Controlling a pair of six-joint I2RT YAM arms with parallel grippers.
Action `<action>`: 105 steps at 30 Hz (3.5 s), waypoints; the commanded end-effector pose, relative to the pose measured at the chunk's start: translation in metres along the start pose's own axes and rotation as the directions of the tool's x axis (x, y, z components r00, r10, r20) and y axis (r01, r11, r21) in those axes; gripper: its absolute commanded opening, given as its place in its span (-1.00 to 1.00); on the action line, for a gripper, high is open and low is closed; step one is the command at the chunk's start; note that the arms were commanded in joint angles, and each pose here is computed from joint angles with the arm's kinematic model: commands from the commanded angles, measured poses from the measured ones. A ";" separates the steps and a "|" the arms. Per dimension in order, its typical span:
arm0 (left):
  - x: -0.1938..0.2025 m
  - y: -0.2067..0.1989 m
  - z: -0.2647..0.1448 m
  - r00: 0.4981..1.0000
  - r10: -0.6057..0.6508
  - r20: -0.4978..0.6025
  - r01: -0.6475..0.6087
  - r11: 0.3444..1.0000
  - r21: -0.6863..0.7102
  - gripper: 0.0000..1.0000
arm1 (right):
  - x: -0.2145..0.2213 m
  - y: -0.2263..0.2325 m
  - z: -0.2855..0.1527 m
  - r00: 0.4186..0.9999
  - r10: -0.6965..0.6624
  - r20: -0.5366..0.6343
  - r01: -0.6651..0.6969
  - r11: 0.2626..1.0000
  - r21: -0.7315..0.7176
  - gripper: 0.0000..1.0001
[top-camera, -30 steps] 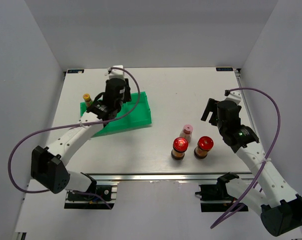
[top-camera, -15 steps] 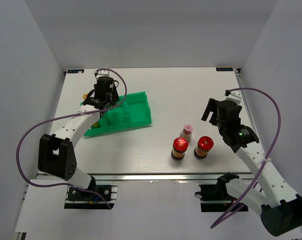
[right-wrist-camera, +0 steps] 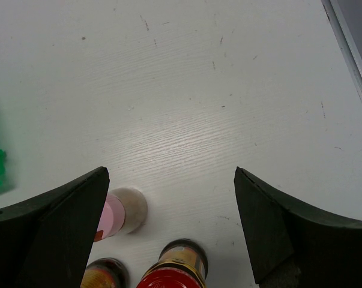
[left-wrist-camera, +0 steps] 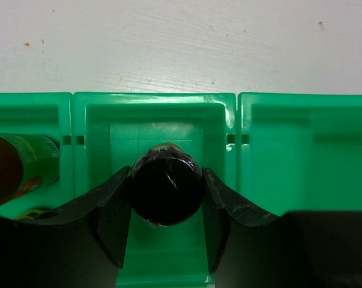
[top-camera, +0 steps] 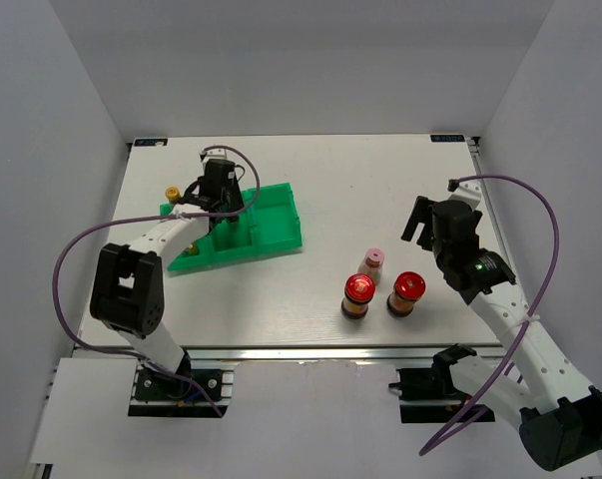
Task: Organize the condiment bottles
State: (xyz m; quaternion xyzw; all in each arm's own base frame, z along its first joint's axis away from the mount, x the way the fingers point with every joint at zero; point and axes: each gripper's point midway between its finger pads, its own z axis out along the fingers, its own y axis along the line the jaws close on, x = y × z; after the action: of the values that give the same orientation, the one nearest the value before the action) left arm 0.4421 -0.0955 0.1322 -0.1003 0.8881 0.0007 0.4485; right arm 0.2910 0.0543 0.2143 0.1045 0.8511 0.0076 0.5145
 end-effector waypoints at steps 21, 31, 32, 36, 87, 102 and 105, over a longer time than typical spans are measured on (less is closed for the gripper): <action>0.007 0.009 0.032 1.000 -0.027 0.005 0.028 0.998 -0.064 0.00 | -0.005 -0.003 0.003 1.000 -0.004 0.025 0.004 1.000 0.014 0.79; -0.014 0.004 0.013 0.998 -0.047 0.049 0.048 0.999 -0.022 0.83 | -0.005 -0.001 0.004 1.000 -0.004 0.024 0.004 1.000 0.007 0.79; -0.017 0.001 0.010 0.997 -0.053 0.054 0.054 0.998 -0.010 0.92 | -0.004 -0.001 0.004 1.000 -0.004 0.022 0.004 1.000 0.006 0.79; -0.030 -0.006 -0.010 0.995 -0.082 0.050 0.080 0.996 0.040 0.96 | -0.005 0.001 0.004 1.000 -0.001 0.023 0.001 1.000 -0.002 0.79; 0.165 -0.343 -0.151 0.776 0.623 0.100 -0.446 0.429 0.786 0.75 | 0.003 -0.076 0.014 0.927 0.372 0.042 -0.374 0.926 0.061 0.79; 0.082 -0.322 -0.155 0.843 0.490 0.223 -0.515 0.613 0.599 -0.24 | -0.001 -0.060 0.016 0.944 0.329 0.024 -0.328 0.944 -0.036 0.79; 0.049 -0.300 -0.158 0.882 0.411 0.229 -0.463 0.669 0.582 -0.24 | -0.002 -0.046 0.016 0.961 0.276 0.006 -0.273 0.954 -0.126 0.79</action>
State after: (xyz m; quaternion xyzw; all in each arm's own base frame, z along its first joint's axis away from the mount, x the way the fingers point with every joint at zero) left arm 0.3165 -0.4387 0.1218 0.3423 0.8431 -0.1656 0.3803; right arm 0.2892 -0.0068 0.1905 0.2467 0.8244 0.0981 0.4999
